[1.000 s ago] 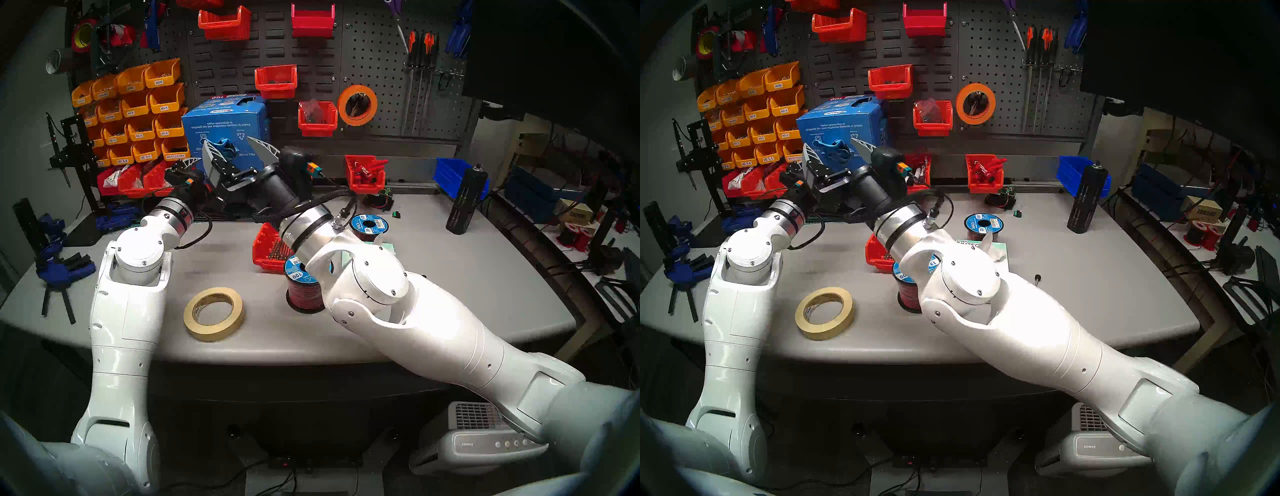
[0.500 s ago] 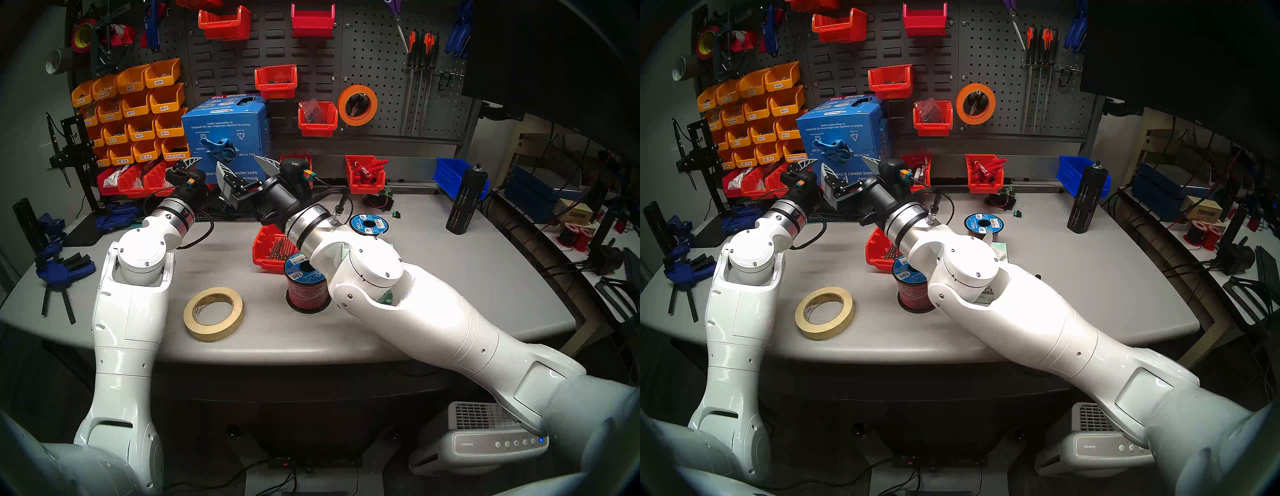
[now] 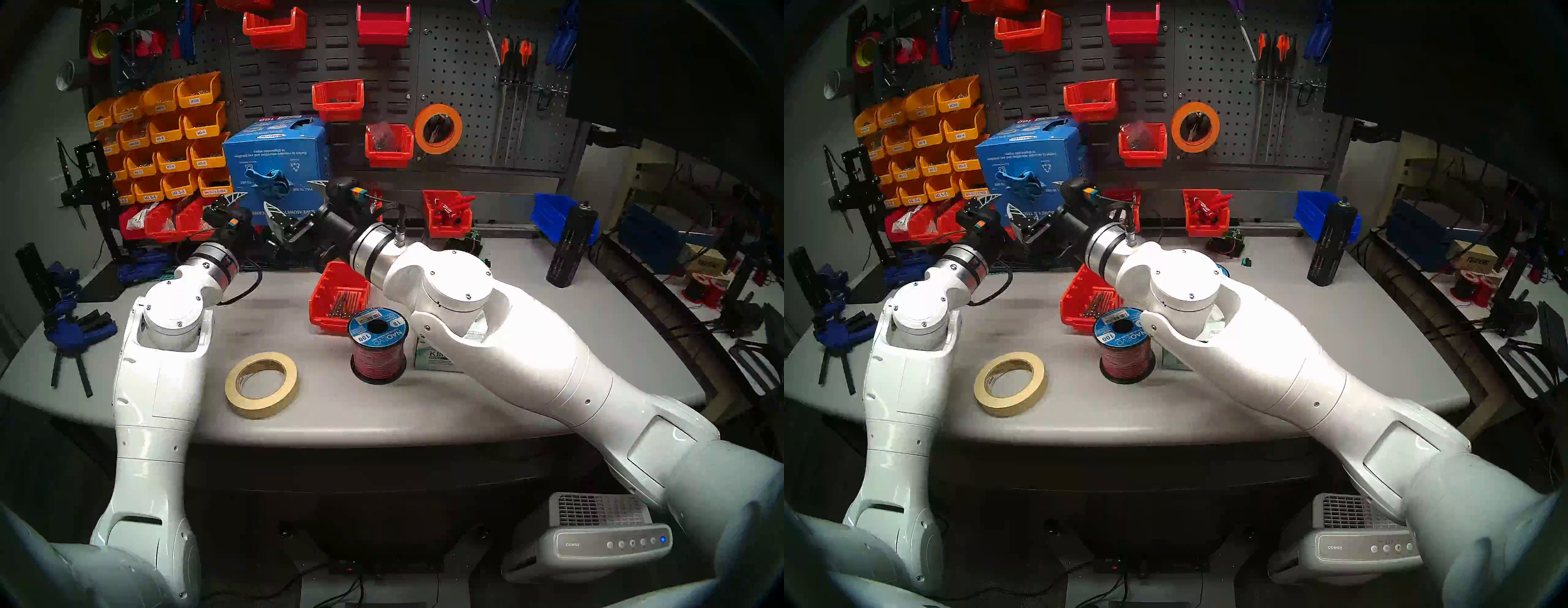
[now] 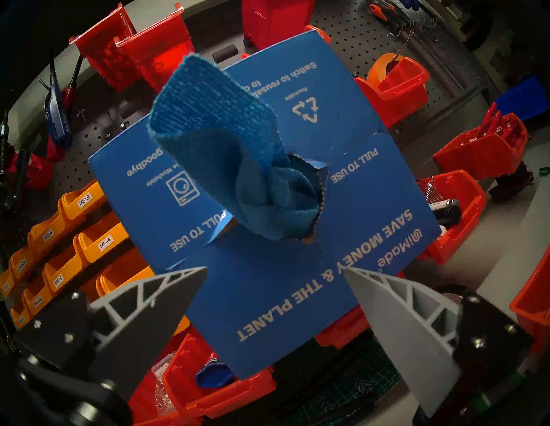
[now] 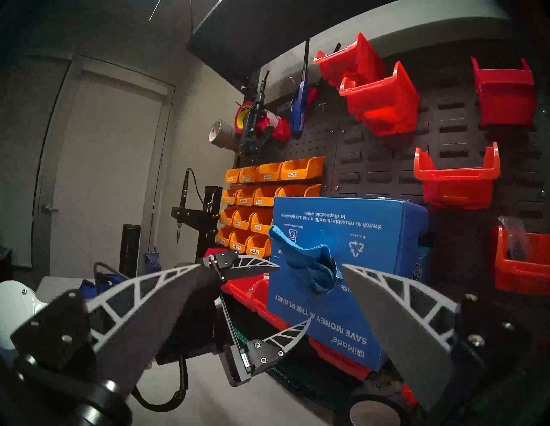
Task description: Take out a shop towel
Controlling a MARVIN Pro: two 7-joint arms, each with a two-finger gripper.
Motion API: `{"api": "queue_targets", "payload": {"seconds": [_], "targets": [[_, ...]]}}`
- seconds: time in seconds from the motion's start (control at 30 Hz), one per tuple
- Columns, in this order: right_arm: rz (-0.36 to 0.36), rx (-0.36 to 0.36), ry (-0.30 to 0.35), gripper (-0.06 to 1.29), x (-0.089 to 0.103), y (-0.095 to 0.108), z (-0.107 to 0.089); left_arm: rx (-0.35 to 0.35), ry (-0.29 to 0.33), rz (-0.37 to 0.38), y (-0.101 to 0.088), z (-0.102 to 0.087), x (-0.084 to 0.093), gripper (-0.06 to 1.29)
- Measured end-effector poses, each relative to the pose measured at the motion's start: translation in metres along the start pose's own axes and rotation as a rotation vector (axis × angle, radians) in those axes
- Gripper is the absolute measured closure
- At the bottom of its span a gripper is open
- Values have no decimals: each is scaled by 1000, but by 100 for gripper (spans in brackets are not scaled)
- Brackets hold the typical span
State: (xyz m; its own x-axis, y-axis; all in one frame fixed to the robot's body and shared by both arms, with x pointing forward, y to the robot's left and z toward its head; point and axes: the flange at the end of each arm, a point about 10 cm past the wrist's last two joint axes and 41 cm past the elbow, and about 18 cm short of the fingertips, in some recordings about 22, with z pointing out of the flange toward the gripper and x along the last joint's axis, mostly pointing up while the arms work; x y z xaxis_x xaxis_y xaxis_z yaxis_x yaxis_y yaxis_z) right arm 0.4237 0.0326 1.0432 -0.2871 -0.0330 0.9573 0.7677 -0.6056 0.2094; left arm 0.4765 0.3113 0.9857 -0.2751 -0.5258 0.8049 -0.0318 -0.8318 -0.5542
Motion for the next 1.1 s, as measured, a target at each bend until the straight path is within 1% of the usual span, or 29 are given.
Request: {"api": "queue_targets", "payload": {"seconds": [0.07,0.1,0.2,0.4,0.47,0.5,0.57,1.1], "targets": [[-32,16,-22,-1,0,0,5,0,2,1,0,0,1,-2],[-37,18,-26,-1,0,0,6,0,2,1,0,0,1,-2],[-89,38,-67,-1,-4,3,13,0,4,2,-1,-1,2,-2],[-174,67,-126,-1,-12,12,25,0,6,3,-1,-2,2,-2],[-187,72,-134,-1,-13,14,27,-1,7,4,-1,-3,2,-2],[-206,79,-142,-1,-13,17,32,-1,6,4,-1,-3,2,-2],[-209,80,-142,-1,-12,18,32,-1,6,4,-1,-3,2,-2],[-331,105,-172,-1,0,46,58,-1,6,4,-2,-5,2,-2]]}}
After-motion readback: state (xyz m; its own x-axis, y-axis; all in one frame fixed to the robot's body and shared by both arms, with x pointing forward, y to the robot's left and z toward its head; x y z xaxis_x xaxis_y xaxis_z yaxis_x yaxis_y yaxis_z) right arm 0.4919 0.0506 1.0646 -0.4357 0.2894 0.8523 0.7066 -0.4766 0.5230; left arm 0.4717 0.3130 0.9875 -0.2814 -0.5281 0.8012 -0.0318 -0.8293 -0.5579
